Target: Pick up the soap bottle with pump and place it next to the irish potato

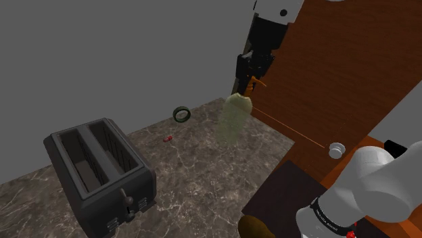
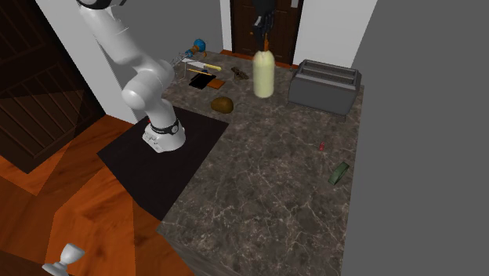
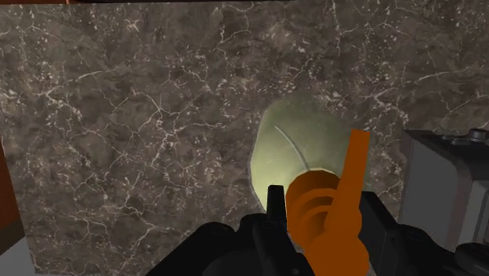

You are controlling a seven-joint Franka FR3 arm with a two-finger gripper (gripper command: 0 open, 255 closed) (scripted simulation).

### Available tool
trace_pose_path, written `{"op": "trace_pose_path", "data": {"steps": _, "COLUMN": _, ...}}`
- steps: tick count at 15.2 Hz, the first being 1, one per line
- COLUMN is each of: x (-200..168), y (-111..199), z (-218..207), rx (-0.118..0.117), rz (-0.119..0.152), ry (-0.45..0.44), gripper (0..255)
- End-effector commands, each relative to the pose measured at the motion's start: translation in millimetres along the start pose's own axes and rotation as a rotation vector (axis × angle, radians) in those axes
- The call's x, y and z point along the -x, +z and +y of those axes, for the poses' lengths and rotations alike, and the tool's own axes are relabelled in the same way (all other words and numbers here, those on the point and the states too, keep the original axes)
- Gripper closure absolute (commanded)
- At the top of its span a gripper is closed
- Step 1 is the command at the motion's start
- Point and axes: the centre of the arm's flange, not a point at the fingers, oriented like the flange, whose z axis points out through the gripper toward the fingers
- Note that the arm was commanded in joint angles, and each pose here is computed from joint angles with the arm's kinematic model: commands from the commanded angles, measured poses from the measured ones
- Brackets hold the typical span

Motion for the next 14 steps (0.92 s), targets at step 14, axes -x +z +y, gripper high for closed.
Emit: {"op": "trace_pose_path", "data": {"steps": 14, "x": 122.8, "y": -44.0, "z": -147.7, "rx": 0.0, "rz": 0.0, "ry": 0.001, "gripper": 255}}
